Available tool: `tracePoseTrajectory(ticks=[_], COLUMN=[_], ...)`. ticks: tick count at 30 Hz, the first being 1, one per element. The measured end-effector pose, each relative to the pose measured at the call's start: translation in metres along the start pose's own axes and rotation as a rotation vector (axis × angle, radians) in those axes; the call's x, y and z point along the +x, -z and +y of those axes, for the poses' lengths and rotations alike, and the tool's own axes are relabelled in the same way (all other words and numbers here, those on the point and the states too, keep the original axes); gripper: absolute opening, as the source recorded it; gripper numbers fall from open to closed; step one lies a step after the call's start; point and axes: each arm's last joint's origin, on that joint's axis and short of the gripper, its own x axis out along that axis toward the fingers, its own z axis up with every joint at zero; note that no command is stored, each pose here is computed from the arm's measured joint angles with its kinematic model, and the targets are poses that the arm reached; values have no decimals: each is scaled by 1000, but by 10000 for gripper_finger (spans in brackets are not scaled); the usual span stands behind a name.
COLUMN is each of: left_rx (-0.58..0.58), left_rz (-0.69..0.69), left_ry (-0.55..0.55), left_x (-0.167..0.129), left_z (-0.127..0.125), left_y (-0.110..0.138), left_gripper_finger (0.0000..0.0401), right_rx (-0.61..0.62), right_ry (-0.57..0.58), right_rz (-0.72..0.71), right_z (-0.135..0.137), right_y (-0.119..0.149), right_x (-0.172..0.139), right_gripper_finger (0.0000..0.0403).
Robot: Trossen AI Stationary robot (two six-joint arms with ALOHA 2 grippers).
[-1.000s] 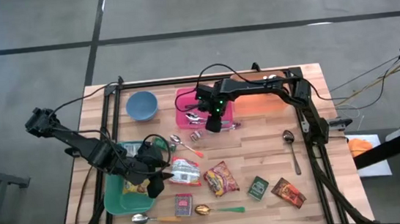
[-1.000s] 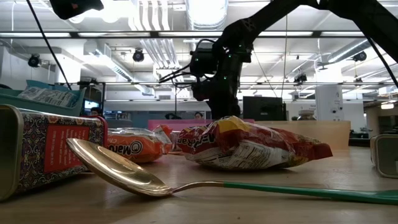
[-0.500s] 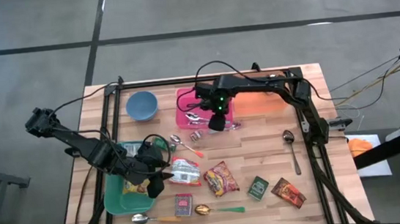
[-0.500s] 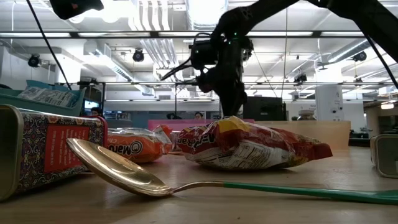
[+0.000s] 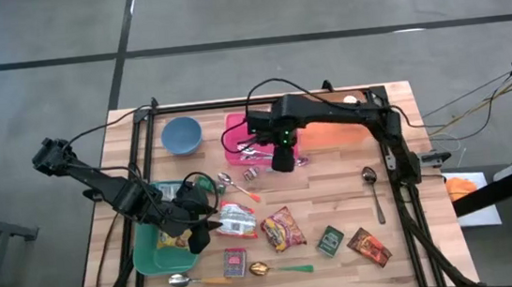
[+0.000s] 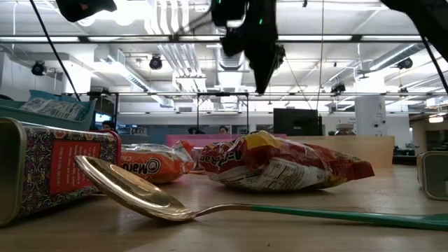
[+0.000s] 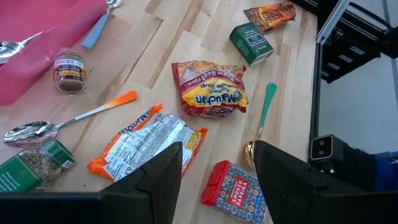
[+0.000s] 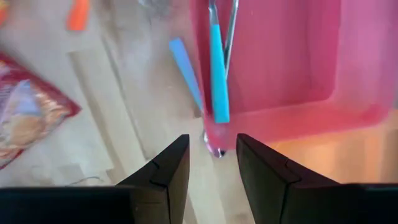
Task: Pick & Place Food Item
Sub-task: Put the black spoon into the pink bin
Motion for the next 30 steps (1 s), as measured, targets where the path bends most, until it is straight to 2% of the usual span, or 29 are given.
tracePoseTrajectory(ticks=[5,7,11,14,21,30], left_rx=[0,0,0,0,-2,-2], left_rz=[-1,0,0,0,-1,-1], left_ry=[1,0,0,0,1,0], left_x=[0,0,0,0,0,0], left_z=[0,0,0,0,0,0], left_y=[0,0,0,0,0,0], left_gripper_finger=[201,201,201,201,201,201], right_rx=[71,178,443,534,656,709], right_ry=[95,126,113,118,160,163], right_rz=[-90,-130,-151,-135,-86,33], right_z=[8,10,15,18,18,17], right_y=[27,41,69,92,139,166], right_x=[-41,-54,-63,-62,-46,-15], right_gripper_finger=[131,131,131,131,131,131])
